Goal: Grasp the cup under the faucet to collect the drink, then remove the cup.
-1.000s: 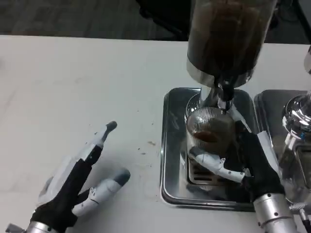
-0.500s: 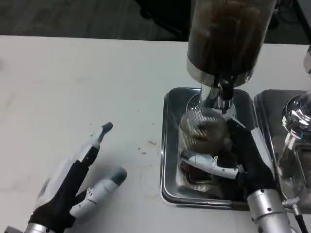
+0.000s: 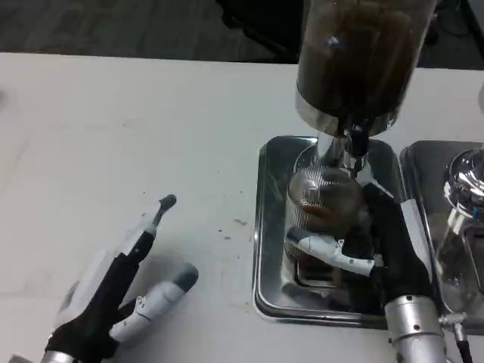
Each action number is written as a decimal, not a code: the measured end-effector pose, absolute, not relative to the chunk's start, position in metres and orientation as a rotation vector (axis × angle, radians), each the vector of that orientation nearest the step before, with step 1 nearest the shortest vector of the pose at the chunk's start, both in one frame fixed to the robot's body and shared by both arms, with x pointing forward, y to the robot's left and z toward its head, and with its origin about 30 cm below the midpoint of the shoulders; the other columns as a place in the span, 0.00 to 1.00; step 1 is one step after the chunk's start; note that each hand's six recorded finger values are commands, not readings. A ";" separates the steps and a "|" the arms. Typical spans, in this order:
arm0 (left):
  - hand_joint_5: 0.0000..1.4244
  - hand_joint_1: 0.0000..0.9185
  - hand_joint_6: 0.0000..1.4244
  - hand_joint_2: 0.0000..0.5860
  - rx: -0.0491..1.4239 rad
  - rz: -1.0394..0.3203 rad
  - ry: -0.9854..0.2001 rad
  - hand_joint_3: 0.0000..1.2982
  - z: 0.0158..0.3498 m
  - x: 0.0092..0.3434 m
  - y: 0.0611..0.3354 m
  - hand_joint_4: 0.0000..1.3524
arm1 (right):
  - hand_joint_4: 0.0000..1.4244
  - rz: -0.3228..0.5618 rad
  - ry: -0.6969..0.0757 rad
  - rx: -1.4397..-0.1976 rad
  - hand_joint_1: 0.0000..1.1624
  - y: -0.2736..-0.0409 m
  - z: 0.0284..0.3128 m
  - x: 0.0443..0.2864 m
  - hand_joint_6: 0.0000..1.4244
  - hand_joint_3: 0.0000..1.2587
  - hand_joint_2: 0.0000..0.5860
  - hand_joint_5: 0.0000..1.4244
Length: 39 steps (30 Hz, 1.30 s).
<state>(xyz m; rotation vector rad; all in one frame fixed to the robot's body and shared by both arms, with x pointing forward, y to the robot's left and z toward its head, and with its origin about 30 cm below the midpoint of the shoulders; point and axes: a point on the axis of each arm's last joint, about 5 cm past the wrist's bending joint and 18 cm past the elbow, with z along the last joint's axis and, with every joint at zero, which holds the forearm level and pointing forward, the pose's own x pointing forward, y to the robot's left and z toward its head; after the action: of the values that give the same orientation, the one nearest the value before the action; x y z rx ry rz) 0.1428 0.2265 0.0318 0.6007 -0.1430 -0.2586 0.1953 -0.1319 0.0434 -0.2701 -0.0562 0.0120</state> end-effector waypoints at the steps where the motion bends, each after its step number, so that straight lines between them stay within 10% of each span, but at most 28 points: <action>1: 0.00 0.00 0.00 0.24 0.601 -0.260 -0.145 0.01 0.032 0.143 0.226 0.00 | 0.53 0.001 -0.058 -0.270 0.98 -0.132 0.044 0.195 0.71 0.55 0.21 0.56; 39: 0.00 0.00 0.00 0.24 0.579 -0.286 -0.150 0.01 0.031 0.147 0.221 0.00 | 0.61 -0.073 -0.062 -0.306 0.96 -0.142 0.047 0.167 0.86 0.65 0.17 0.67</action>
<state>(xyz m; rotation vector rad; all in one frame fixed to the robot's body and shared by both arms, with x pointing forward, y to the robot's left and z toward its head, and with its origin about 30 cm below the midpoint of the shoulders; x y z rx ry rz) 0.1473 0.2208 0.0311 0.5794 -0.1498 -0.2858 0.1672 -0.1416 0.0473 -0.3057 -0.0623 -0.0727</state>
